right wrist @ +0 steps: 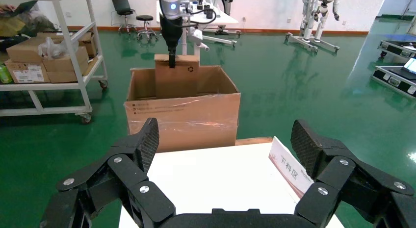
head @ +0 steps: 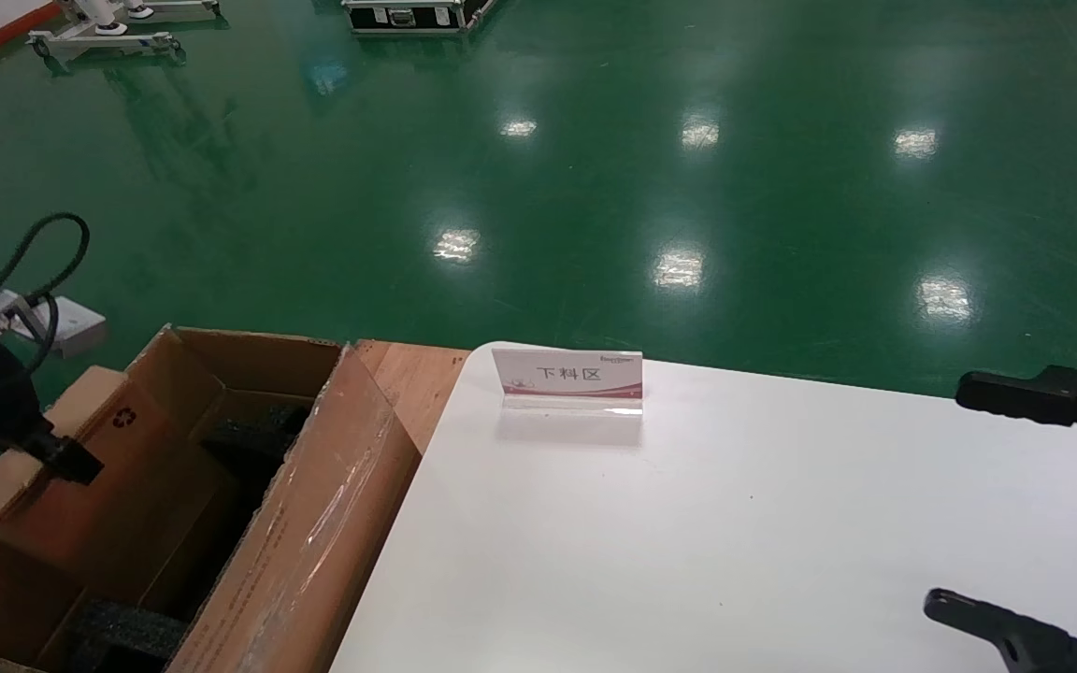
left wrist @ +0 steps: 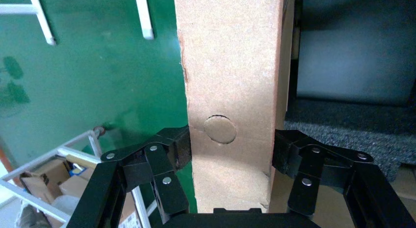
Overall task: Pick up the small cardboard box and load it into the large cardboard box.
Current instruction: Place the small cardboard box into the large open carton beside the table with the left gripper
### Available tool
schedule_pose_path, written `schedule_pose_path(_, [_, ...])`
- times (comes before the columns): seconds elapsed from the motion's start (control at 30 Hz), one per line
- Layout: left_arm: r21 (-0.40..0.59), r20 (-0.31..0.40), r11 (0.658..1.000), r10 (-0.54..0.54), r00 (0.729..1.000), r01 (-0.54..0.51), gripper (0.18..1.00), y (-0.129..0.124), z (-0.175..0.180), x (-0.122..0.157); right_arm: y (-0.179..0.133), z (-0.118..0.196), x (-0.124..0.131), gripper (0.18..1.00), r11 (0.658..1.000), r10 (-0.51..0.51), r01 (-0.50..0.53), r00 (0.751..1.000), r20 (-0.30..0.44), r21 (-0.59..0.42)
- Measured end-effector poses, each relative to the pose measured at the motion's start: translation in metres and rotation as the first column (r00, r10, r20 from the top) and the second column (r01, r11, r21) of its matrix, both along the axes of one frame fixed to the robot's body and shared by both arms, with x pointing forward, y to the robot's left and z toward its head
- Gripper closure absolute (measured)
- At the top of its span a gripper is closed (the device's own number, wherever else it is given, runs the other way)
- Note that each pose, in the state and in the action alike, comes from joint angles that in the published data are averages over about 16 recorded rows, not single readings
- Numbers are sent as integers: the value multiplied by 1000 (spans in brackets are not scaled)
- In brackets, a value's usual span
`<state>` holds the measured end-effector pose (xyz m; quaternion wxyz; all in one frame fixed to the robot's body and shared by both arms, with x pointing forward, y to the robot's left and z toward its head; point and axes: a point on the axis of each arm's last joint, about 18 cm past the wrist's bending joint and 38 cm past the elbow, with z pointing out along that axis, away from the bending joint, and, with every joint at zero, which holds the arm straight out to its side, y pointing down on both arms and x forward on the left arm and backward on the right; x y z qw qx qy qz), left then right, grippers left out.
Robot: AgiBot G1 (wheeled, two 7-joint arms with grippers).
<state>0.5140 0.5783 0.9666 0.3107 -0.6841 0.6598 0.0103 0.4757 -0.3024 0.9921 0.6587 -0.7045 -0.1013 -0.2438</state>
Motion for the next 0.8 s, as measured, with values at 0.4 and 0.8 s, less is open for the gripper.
schedule_pose_path(0.4, [-18,-39,999,29,999,-29,882,0,-24,5,0,0,0,178,1000,0,0,1000,0,0])
schedule_pose_path(0.8, [-22,-45,999,38,998,-39,853,0,-28,7,0,0,0,178,1000,0,0,1000,0,0])
